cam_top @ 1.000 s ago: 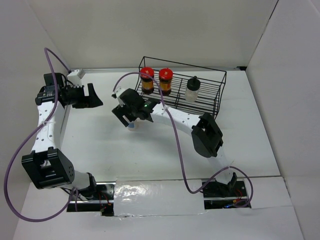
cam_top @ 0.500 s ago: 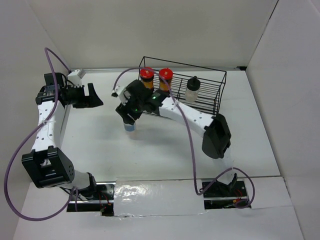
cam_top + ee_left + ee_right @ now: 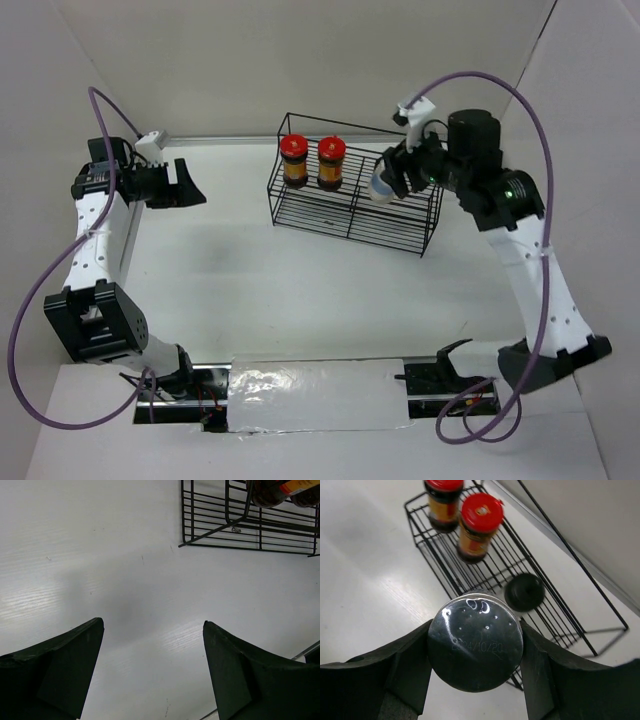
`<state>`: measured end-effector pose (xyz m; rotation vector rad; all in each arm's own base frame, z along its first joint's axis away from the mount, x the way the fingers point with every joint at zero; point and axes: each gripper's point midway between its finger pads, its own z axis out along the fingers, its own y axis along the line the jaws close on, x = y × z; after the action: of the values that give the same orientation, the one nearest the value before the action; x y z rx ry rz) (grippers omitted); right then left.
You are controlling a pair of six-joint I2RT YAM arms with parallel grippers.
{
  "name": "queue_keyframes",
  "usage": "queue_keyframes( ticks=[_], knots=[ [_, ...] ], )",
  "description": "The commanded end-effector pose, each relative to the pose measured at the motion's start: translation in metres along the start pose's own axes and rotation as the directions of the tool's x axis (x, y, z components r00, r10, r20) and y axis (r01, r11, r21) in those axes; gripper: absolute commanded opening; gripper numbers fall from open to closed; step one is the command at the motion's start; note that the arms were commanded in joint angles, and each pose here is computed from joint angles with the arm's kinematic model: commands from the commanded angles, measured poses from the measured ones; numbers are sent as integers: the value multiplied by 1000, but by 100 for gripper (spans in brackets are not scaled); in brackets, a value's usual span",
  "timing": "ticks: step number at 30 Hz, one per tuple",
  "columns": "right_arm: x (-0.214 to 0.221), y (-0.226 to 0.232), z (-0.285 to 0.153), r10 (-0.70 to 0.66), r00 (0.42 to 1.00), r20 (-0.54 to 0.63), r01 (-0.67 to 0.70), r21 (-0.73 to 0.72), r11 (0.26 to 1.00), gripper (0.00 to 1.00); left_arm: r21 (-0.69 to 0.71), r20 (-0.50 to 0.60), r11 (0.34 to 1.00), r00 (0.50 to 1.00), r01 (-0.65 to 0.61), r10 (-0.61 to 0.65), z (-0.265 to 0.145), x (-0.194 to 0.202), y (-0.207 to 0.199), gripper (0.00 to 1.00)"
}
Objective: Organize the condiment bottles
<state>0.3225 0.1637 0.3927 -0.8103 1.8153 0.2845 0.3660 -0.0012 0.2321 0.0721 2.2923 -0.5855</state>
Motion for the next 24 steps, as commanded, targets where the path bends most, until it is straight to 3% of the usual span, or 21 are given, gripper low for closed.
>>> queue_keyframes(
  ticks=[1, 5, 11, 16, 24],
  knots=[
    [26, -33, -21, -18, 999, -49, 25, 144, 989, 0, 36, 47, 999, 998, -30, 28, -5, -19, -8, 93],
    [39, -90, -34, 53, 999, 2, -51, 319, 946, 0, 46, 51, 999, 998, -29, 27, -4, -21, -10, 93],
    [41, -144, -31, 165, 978, 124, -201, 398, 895, 0, 55, 51, 998, 998, -32, 29, -5, -22, -11, 93],
    [23, -134, -3, 157, 980, 125, -191, 346, 919, 0, 43, 46, 999, 999, -28, 26, -4, -19, -8, 93],
    [33, -128, 17, 178, 982, 65, -190, 372, 908, 0, 33, 39, 999, 999, -27, 26, -3, -17, -5, 93]
  ],
)
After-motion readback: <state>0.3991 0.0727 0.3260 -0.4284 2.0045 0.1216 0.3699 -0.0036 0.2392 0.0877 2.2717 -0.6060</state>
